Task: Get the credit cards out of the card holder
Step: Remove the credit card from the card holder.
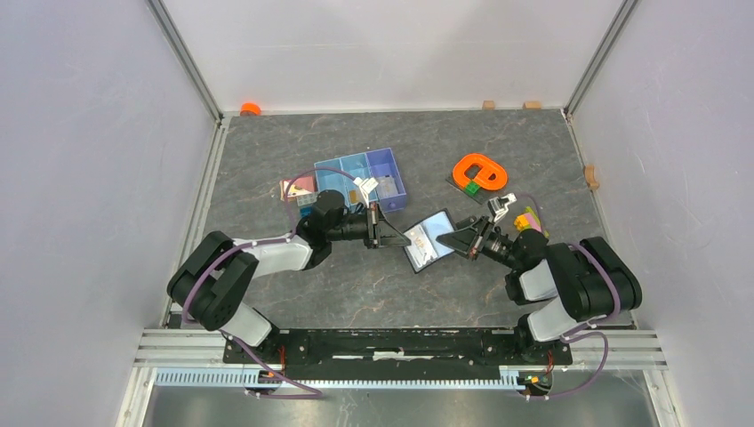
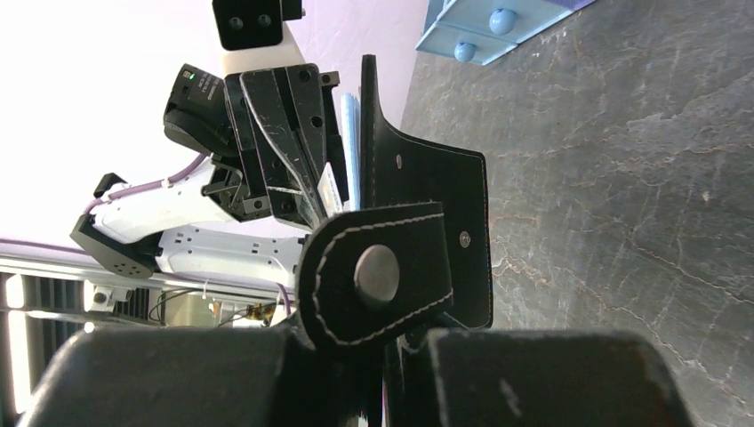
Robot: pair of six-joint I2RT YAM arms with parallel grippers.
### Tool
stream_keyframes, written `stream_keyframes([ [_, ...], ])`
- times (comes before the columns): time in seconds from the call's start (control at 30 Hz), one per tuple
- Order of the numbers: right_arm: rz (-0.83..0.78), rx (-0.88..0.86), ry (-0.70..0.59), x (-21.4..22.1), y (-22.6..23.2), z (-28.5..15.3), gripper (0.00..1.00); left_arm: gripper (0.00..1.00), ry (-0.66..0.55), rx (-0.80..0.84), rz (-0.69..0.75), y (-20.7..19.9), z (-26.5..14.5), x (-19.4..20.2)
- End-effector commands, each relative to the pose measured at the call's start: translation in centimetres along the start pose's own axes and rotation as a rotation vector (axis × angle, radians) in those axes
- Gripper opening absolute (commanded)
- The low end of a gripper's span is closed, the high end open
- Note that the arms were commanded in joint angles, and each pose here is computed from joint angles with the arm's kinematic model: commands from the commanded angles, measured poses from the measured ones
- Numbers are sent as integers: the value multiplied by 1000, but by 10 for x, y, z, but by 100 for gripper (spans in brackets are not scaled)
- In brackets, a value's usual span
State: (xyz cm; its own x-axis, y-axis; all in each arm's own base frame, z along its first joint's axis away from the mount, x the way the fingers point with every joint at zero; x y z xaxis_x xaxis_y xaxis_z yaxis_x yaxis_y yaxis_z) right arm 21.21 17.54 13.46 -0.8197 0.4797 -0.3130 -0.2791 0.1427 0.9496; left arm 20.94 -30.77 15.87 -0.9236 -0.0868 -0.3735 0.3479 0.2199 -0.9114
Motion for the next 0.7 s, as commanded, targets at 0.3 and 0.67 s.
stream_keyframes([
  [0.3,-303,-162,-181,-28,32,-13,13,2,-108,-211,54,23,-33,-37],
  [0.67,-244,32,-179,-28,-20,-9,14,2,-184,-511,10,42,-46,-89],
])
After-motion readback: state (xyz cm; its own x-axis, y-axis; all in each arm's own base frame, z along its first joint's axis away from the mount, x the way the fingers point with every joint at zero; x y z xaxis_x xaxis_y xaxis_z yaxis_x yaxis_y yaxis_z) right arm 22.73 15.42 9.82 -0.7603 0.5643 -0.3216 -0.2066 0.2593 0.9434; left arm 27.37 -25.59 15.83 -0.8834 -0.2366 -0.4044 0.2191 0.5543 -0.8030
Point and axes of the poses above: each gripper's point midway between its finger pads, its own z axis out along the fingers, its own y axis along the line the jaws close on, x = y × z, the point moved 3 cm from there along -z, back along the fingers, and after that the axes turned 2 degrees about -z, right-handed, at the moved point
